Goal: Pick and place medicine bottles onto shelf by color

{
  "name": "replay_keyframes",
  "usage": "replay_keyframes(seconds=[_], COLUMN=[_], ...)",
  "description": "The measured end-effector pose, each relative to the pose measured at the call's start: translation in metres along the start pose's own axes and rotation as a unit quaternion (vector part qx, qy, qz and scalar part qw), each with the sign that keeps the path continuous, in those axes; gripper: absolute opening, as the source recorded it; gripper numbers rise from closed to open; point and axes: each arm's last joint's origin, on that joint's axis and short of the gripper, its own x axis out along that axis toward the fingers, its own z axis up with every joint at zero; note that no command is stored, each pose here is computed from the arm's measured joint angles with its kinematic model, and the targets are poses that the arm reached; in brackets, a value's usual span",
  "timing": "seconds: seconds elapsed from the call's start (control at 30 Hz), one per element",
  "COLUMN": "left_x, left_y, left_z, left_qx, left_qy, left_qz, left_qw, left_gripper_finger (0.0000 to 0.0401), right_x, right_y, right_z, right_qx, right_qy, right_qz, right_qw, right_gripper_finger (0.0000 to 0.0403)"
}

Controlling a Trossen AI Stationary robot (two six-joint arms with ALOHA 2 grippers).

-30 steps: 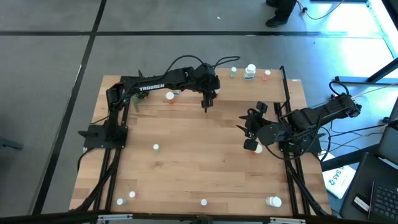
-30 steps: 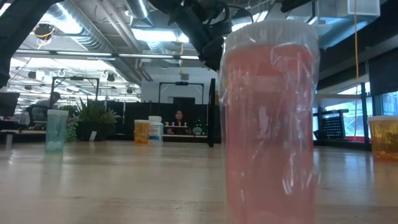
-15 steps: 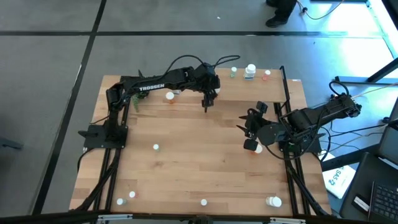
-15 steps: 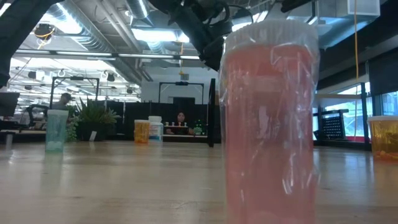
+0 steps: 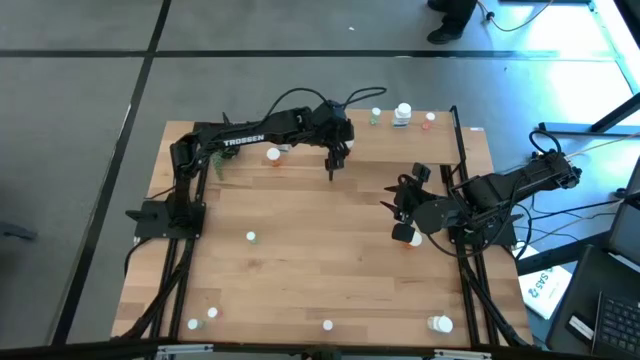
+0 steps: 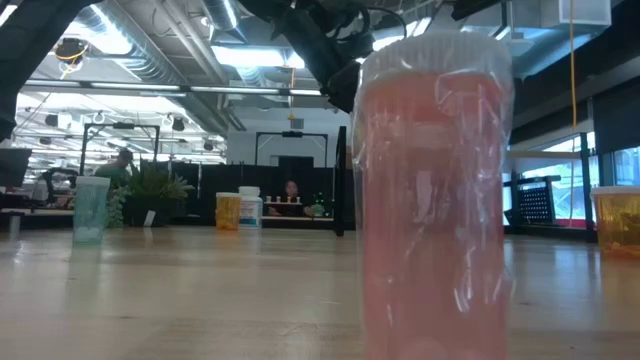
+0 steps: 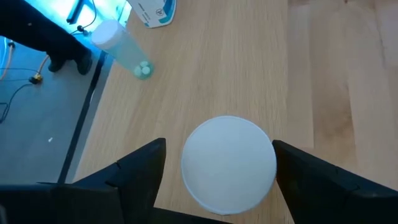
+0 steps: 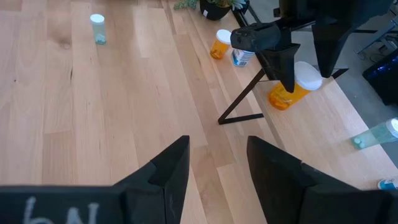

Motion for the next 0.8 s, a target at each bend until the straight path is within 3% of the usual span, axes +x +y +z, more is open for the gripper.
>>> replay_keyframes(seconds=[0.53,0.8], left_x=[-0.021,-0.04], left_y=[-0.002,-0.017], left_z=[0.011,0.02], left_qx=[0.016,0.025], left_qy=[-0.027,-0.039], left_qz=[0.022,0.015], left_qw=[0.999,0.999], left_gripper_finger=[0.0283,0.0283], right_x=[0.0,0.0], right_y=[0.0,0.0], right_z=[0.0,0.0], right_qx=[0.0,0.0], right_qy=[0.0,0.0], right_qz=[0.0,0.0], right_qw=[1.0,1.0], right_gripper_finger=[0.0163,0.0163])
